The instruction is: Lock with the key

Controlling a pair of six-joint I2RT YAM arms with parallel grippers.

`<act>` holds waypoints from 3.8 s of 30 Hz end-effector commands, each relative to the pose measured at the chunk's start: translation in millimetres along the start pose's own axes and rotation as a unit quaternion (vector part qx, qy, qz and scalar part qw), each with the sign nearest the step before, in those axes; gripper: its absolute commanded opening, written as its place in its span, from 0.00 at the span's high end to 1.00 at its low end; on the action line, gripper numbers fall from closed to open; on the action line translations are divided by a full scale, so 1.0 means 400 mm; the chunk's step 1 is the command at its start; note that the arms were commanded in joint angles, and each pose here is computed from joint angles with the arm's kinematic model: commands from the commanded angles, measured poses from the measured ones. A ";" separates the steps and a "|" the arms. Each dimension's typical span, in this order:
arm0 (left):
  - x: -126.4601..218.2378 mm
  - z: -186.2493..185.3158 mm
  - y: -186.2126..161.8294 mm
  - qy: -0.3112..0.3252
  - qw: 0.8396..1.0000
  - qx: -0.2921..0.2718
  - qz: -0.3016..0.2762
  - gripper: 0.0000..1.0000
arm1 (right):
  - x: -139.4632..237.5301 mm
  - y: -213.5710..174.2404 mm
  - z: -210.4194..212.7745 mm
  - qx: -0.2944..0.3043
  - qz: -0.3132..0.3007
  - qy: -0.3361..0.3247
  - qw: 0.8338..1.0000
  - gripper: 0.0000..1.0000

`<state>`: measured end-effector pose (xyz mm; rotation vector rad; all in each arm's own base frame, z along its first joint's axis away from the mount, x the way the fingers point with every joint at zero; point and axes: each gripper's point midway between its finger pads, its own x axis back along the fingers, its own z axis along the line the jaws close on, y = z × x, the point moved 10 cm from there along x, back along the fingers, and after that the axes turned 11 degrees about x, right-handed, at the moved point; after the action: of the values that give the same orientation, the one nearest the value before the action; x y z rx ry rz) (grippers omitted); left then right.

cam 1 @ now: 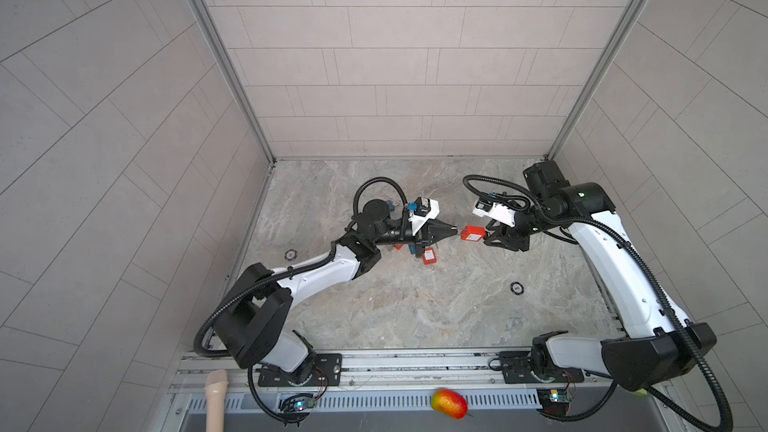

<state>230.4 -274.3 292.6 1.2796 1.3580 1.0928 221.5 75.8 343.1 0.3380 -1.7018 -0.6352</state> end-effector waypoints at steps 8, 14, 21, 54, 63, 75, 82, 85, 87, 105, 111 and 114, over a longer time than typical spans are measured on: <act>-0.005 -0.025 0.080 -0.015 0.998 -0.033 -0.042 1.00 | -0.012 0.002 0.022 0.079 -0.034 -0.090 0.992 0.60; -0.002 -0.028 0.077 -0.013 0.999 -0.035 -0.035 1.00 | 0.021 -0.023 0.051 0.083 0.033 -0.093 0.992 0.42; 0.002 -0.035 0.073 -0.018 0.999 -0.035 -0.027 1.00 | 0.046 -0.005 0.050 0.064 0.039 -0.040 0.996 0.49; -0.007 -0.023 0.079 -0.001 0.999 -0.018 -0.027 1.00 | 0.018 0.013 0.056 0.165 0.017 -0.195 0.967 0.70; -0.007 -0.023 0.081 0.001 0.999 -0.018 -0.029 1.00 | 0.015 0.017 0.068 0.156 -0.014 -0.181 0.971 0.66; -0.003 -0.033 0.080 -0.014 0.999 -0.023 -0.023 1.00 | 0.059 0.034 0.061 0.102 0.004 -0.078 0.992 0.61; -0.002 -0.034 0.088 -0.012 0.999 -0.026 -0.027 1.00 | 0.034 0.024 0.062 0.089 0.009 -0.037 0.995 0.71; -0.003 -0.034 0.087 -0.012 0.999 -0.026 -0.026 1.00 | 0.029 0.021 0.064 0.092 0.005 -0.038 0.995 0.74; -0.003 -0.033 0.085 -0.011 0.999 -0.023 -0.026 1.00 | 0.026 0.018 0.065 0.097 0.003 -0.048 0.994 0.77; -0.006 -0.024 0.075 -0.001 1.000 -0.009 -0.023 1.00 | 0.015 0.008 0.068 0.131 -0.018 -0.097 0.986 0.93; 0.020 -0.015 0.092 0.003 0.999 -0.020 -0.030 1.00 | 0.003 -0.008 0.079 0.120 0.005 -0.052 0.991 0.96; 0.040 -0.005 0.097 0.007 0.999 -0.023 -0.028 1.00 | -0.004 -0.023 0.081 0.109 0.016 -0.034 0.993 0.98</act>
<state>233.1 -270.8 299.7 1.3092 1.3665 1.1059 198.3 81.5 337.3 0.4534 -1.8986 -0.5021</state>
